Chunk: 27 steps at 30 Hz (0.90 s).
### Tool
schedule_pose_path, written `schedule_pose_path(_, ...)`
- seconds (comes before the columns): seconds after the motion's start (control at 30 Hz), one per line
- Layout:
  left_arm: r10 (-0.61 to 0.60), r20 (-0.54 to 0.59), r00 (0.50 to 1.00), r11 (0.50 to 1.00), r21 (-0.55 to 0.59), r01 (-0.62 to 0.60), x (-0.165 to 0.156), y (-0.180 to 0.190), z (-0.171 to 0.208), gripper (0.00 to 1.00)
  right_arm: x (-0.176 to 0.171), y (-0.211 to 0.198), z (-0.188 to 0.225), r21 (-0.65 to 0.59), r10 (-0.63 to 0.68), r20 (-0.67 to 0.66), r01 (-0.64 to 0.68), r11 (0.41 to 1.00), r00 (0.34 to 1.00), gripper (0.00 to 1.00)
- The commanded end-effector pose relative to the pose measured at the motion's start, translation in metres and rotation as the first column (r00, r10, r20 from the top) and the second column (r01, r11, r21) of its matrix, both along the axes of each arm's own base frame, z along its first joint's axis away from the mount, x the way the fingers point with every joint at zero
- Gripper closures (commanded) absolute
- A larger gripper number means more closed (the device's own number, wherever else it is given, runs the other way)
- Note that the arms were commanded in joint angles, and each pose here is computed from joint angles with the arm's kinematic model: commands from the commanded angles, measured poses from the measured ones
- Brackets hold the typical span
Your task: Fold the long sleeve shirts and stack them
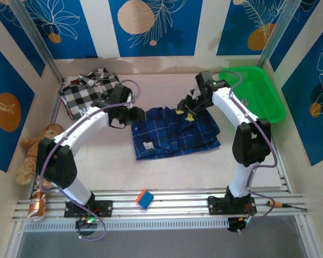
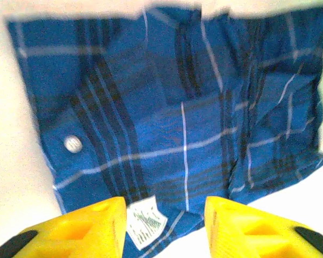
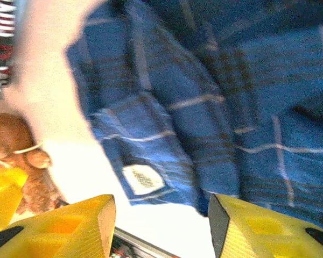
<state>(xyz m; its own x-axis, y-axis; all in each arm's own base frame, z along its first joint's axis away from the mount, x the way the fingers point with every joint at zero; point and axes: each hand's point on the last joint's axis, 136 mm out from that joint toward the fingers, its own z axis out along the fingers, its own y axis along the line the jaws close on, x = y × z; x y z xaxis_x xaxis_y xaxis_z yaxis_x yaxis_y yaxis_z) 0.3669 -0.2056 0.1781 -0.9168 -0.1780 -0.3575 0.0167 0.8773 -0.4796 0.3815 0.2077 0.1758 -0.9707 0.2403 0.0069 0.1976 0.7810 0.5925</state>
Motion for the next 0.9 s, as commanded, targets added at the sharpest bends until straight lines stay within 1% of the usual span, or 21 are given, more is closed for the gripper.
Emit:
schedule_pose_path(0.0, 0.062, -0.04, 0.997, 0.998, -0.006, -0.063, 0.018, 0.019, -0.01, 0.56, 0.002, 0.026, -0.002, 0.032, 0.045, -0.061, -0.043, 0.999, 0.997, 0.49)
schedule_pose_path(0.1, 0.075, -0.035, 0.997, 0.997, 0.005, -0.074, 0.036, 0.02, -0.02, 0.59, 0.022, 0.053, -0.007, 0.056, 0.079, -0.03, -0.077, 0.995, 0.996, 0.49)
schedule_pose_path(0.13, 0.075, -0.036, 0.997, 0.997, 0.013, -0.075, 0.04, 0.02, -0.025, 0.6, 0.025, 0.06, -0.013, 0.049, 0.086, -0.039, -0.084, 0.995, 0.996, 0.5)
schedule_pose_path(0.27, 0.134, -0.054, 0.989, 0.988, 0.09, -0.129, 0.055, 0.03, -0.057, 0.66, 0.043, 0.082, -0.034, 0.034, 0.099, -0.052, -0.097, 0.995, 0.994, 0.52)
schedule_pose_path(0.4, 0.178, -0.08, 0.981, 0.976, 0.142, -0.165, 0.061, 0.036, -0.085, 0.67, 0.054, 0.088, -0.056, -0.022, 0.092, -0.061, -0.093, 0.995, 0.994, 0.54)
schedule_pose_path(0.5, 0.195, -0.093, 0.976, 0.973, 0.143, -0.181, 0.065, 0.036, -0.1, 0.67, 0.058, 0.089, -0.073, -0.06, 0.09, -0.073, -0.094, 0.994, 0.993, 0.55)
schedule_pose_path(0.63, 0.2, -0.105, 0.974, 0.973, 0.136, -0.185, 0.07, 0.033, -0.111, 0.68, 0.055, 0.088, -0.095, -0.105, 0.087, -0.108, -0.098, 0.99, 0.99, 0.57)
schedule_pose_path(0.87, 0.174, -0.132, 0.976, 0.979, 0.132, -0.157, 0.073, 0.027, -0.127, 0.69, 0.063, 0.092, -0.117, -0.135, 0.087, -0.1, -0.1, 0.986, 0.991, 0.6)
